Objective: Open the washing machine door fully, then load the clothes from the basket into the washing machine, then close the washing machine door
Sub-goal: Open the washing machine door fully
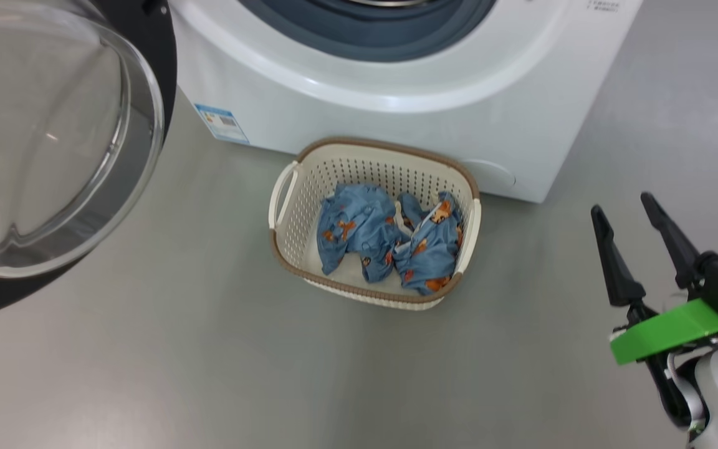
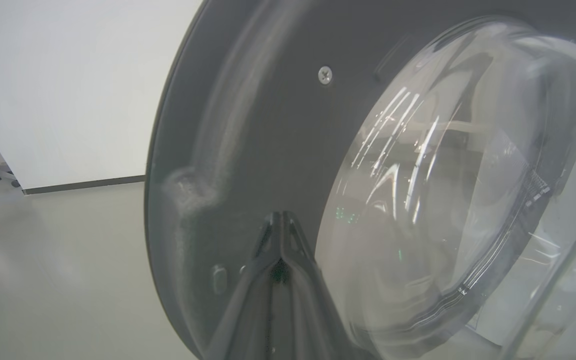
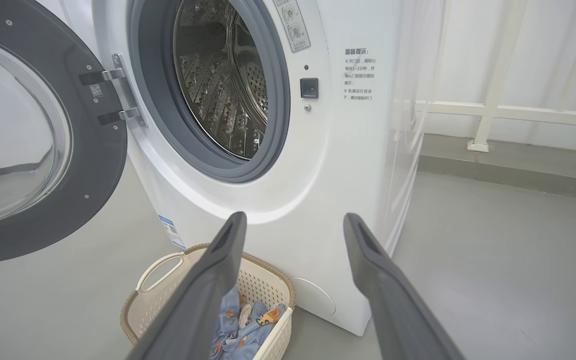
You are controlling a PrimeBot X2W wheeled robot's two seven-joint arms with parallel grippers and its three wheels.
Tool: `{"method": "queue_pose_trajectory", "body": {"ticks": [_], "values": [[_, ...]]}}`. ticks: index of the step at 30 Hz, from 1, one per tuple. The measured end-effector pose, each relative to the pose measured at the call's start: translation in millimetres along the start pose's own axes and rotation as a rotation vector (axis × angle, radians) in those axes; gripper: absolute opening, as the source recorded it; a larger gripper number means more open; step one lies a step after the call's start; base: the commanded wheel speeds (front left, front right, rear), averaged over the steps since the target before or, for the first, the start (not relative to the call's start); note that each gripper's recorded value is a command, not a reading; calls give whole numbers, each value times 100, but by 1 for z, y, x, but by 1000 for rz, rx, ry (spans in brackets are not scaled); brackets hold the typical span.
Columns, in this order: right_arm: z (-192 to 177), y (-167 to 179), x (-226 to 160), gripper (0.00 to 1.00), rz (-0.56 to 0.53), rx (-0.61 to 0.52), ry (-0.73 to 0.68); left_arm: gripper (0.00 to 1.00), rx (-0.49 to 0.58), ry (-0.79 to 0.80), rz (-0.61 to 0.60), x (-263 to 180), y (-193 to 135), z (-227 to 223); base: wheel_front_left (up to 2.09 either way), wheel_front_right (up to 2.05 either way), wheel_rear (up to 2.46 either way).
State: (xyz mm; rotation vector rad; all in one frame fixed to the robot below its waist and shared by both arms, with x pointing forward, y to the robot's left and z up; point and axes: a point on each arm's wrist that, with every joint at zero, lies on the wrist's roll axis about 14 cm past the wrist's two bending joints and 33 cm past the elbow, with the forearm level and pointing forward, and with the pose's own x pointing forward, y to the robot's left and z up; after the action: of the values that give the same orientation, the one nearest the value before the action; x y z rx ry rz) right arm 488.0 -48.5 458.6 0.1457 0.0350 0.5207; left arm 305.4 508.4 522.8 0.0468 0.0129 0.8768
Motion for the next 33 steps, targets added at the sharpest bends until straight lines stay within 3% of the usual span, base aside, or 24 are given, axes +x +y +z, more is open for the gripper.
{"method": "queue_pose_trajectory", "body": {"ticks": [2, 4, 6, 7, 8, 14, 33], "values": [[2, 1, -6, 100, -2, -4, 3, 5, -15, -1, -12, -6, 1, -1, 0, 0, 0], [4, 4, -11, 100, -2, -8, 2, 31, -32, -4, -25, -13, 2, -2, 0, 0, 0], [9, 6, -15, 100, -2, -14, -5, 49, -45, -2, -42, -19, 3, -4, 0, 0, 0], [11, 7, -17, 100, -2, -16, -7, 79, -48, 0, -49, -22, 4, -5, 0, 0, 0], [14, 8, -18, 100, -2, -19, -12, 100, -52, 0, -57, -25, 4, -5, 0, 0, 0], [25, 13, -28, 100, -7, -23, -33, 100, -67, -5, -108, -40, 0, -7, 0, 0, 0], [37, -1, -71, 100, -102, -25, -51, 100, -107, -19, -433, -100, -85, -15, 0, 0, 0]]}}
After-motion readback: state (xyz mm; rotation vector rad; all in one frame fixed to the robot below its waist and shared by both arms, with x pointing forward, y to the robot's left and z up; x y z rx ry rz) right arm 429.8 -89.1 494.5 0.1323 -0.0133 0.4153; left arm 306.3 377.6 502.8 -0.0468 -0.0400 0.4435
